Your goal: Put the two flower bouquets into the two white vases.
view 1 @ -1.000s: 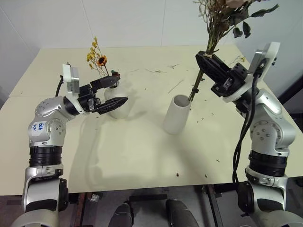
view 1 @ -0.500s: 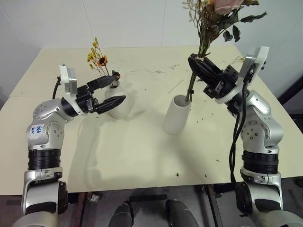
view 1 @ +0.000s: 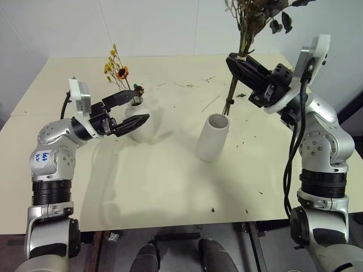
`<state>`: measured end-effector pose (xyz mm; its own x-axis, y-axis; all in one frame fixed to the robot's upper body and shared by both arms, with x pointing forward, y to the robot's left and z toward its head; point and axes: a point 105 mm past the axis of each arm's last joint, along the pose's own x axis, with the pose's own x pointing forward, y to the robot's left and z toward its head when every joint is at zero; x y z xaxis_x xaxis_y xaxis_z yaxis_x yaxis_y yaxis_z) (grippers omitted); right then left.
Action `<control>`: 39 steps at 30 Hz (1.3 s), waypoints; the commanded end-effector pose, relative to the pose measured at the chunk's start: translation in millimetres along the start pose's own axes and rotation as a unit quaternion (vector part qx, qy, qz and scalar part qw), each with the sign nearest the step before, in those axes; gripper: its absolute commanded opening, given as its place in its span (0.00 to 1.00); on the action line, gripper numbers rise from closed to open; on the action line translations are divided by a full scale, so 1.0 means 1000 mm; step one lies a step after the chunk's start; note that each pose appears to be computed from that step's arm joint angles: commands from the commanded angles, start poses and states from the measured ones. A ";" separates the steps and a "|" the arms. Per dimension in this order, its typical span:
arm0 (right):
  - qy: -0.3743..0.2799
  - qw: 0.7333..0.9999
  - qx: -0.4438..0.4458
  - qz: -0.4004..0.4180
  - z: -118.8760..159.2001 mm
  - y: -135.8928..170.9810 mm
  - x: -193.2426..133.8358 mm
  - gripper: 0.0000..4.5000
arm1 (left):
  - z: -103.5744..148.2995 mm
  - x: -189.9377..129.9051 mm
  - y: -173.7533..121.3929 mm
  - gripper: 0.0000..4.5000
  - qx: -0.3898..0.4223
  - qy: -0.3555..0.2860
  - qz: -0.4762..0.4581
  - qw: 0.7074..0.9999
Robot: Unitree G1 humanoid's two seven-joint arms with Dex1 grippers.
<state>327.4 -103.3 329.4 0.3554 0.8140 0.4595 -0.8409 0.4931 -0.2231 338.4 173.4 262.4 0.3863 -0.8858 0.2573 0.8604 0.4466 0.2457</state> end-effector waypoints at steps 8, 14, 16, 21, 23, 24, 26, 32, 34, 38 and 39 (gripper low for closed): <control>0.022 0.999 0.018 -0.045 -0.038 -0.013 -0.019 0.17 | 0.017 -0.006 0.000 1.00 0.031 -0.015 0.005 0.999; 0.028 0.999 0.006 -0.039 -0.033 -0.013 -0.029 0.61 | 0.019 -0.008 -0.001 1.00 0.033 -0.009 0.001 0.999; 0.029 0.999 -0.003 -0.040 -0.028 -0.015 -0.033 0.74 | 0.021 -0.009 -0.001 1.00 0.036 -0.007 -0.003 0.999; 0.056 0.998 -0.026 -0.032 -0.011 -0.016 -0.051 0.99 | 0.024 -0.014 -0.008 1.00 0.028 0.017 -0.030 0.999; 0.066 0.997 -0.027 -0.031 -0.009 -0.017 -0.058 0.99 | 0.023 -0.016 -0.011 1.00 0.023 0.028 -0.038 0.999; 0.077 0.996 -0.030 -0.029 -0.008 -0.017 -0.062 0.99 | 0.023 -0.018 -0.012 1.00 0.021 0.035 -0.041 0.998; 0.112 0.993 -0.036 -0.021 -0.006 -0.015 -0.075 0.99 | 0.023 -0.028 -0.011 1.00 0.019 0.054 -0.044 0.997; 0.211 0.975 -0.049 0.049 -0.004 0.002 -0.107 0.99 | 0.023 -0.042 -0.012 1.00 0.012 0.099 -0.060 0.993; 0.246 0.966 -0.047 0.070 -0.005 0.008 -0.120 0.99 | 0.021 -0.051 -0.009 1.00 0.014 0.115 -0.058 0.992; 0.271 0.958 -0.069 0.069 -0.006 0.003 -0.133 0.99 | 0.022 -0.057 -0.003 1.00 0.020 0.122 -0.053 0.991; 0.271 0.958 -0.074 0.065 -0.007 0.001 -0.135 0.99 | 0.022 -0.058 -0.002 1.00 0.020 0.121 -0.052 0.991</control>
<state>284.5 -205.0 250.6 0.4320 0.8968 -0.0955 -0.8657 0.3826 -0.3228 309.1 222.6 256.9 0.3619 -0.9322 -0.0039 0.9035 0.3498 0.2476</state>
